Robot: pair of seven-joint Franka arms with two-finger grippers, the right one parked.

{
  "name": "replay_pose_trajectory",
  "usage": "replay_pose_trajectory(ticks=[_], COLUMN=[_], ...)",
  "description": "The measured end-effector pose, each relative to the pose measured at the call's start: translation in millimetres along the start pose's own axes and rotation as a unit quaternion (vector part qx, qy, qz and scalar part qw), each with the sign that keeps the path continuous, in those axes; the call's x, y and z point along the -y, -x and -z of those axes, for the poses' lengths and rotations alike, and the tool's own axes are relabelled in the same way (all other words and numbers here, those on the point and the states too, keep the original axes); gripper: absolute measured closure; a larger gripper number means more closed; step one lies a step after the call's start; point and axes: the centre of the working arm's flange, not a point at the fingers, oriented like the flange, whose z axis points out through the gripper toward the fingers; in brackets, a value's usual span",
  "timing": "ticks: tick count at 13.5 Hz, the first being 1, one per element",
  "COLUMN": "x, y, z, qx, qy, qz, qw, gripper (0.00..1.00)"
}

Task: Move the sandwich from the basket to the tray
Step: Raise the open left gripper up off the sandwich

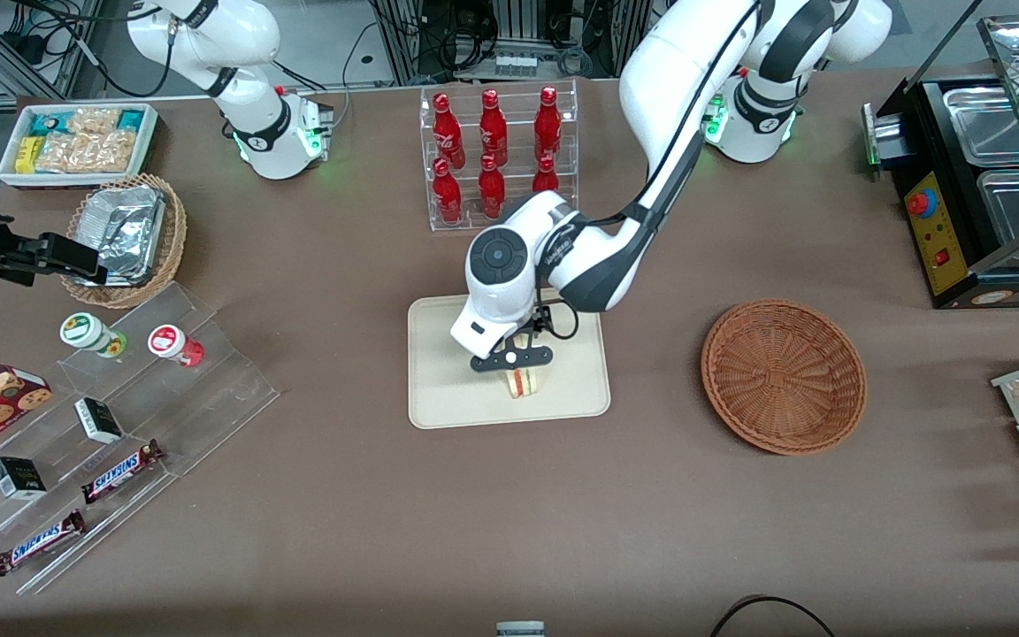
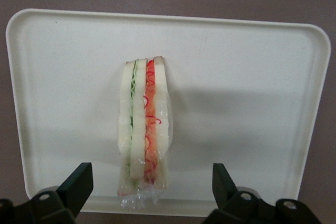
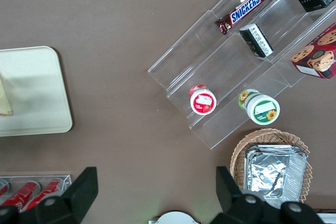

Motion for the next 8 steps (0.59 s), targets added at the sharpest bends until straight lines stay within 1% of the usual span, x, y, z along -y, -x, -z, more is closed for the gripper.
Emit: replay_pose_trajectory(ticks=[4,8], x=[5.2,24.5], y=[-11.0,-18.6], z=[35.4,64.4], qx=[-0.022,-0.021], qy=[0.014,-0.007], qz=[-0.001,0.005], qw=[0.9997,0.9997], gripper=[0.00,0.00])
